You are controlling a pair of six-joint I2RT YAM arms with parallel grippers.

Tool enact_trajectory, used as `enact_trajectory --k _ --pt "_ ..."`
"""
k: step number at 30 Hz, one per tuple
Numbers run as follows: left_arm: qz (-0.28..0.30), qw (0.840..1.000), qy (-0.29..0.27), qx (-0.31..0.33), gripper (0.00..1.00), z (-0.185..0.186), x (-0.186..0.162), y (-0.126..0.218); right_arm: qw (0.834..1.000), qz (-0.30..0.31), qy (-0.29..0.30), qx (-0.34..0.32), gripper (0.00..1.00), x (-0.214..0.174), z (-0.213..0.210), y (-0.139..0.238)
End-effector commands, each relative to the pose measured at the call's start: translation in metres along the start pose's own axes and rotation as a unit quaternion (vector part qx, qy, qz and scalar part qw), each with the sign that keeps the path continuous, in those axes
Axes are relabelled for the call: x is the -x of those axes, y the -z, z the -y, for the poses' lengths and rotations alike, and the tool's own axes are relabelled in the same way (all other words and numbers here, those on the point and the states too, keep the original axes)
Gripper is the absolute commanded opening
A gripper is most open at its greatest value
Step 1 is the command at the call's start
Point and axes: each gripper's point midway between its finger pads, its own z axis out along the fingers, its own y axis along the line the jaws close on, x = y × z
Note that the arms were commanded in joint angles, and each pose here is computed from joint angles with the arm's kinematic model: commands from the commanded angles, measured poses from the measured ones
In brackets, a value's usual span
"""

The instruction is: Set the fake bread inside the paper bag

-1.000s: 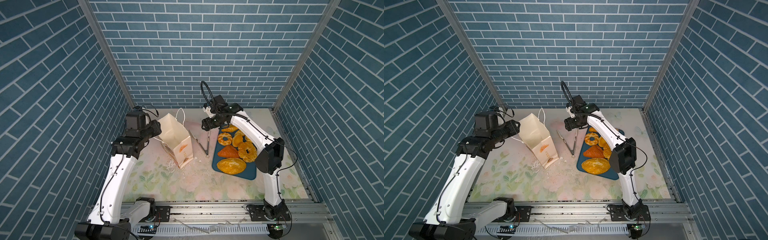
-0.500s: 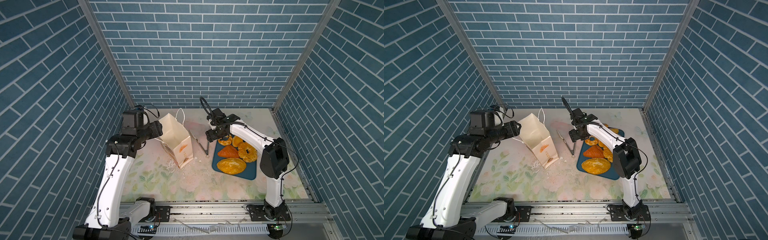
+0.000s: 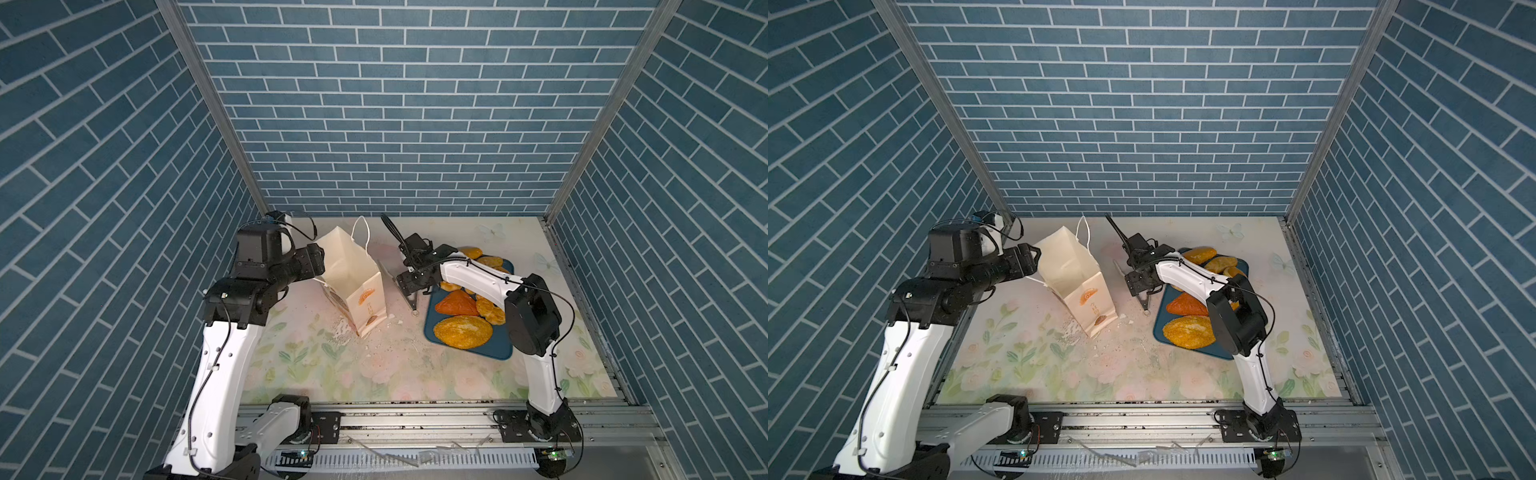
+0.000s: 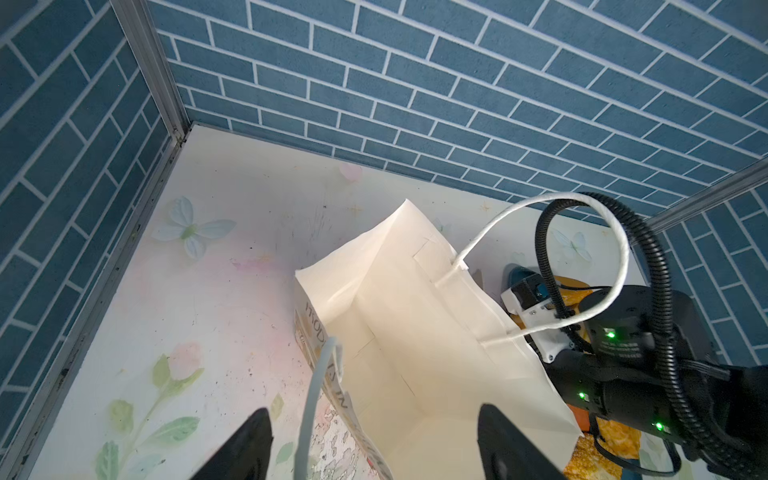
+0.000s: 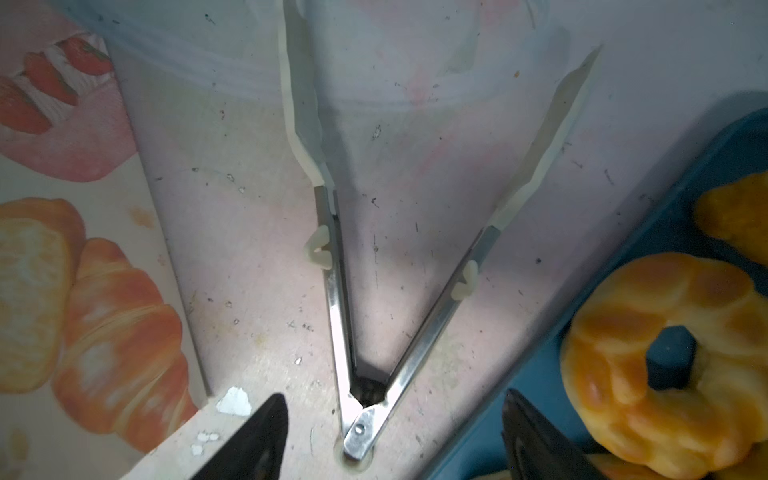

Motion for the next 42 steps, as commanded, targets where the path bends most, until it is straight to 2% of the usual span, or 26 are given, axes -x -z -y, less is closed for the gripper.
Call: enact_trajectory --k 1,4,9,17,18,24,32,42 --pt "-0.002 1.000 -0.008 0.007 0.80 -0.004 -0.005 0.004 1.000 0.004 -0.020 -0.020 0.83 -0.004 0.003 -0.016" --pt "-0.001 1.000 -0.009 0.006 0.81 -0.004 -0.004 0.005 1.000 -0.001 -0.021 -0.021 0.88 -0.010 0.003 -0.027" --pt "0.000 1.000 -0.006 0.006 0.81 -0.004 -0.006 0.006 0.999 -0.012 -0.020 -0.028 0.89 -0.022 0.003 -0.043" --pt "0.001 1.000 -0.002 0.008 0.81 -0.005 -0.008 0.008 1.000 -0.017 -0.015 -0.019 0.85 -0.025 -0.007 -0.055" --pt "0.001 1.000 -0.001 0.008 0.81 -0.005 -0.009 0.008 0.999 -0.027 -0.013 -0.027 0.84 -0.030 -0.005 -0.065" --pt "0.002 1.000 0.005 0.010 0.81 -0.007 -0.010 0.009 0.997 -0.035 0.000 -0.070 0.78 -0.030 0.010 -0.074" --pt "0.008 1.000 0.010 0.010 0.81 -0.007 -0.010 0.013 0.997 -0.032 -0.020 -0.065 0.70 -0.026 0.029 -0.073" --pt "0.011 1.000 0.015 0.006 0.81 -0.005 -0.008 0.013 0.996 -0.060 -0.055 -0.028 0.75 -0.044 0.020 -0.080"
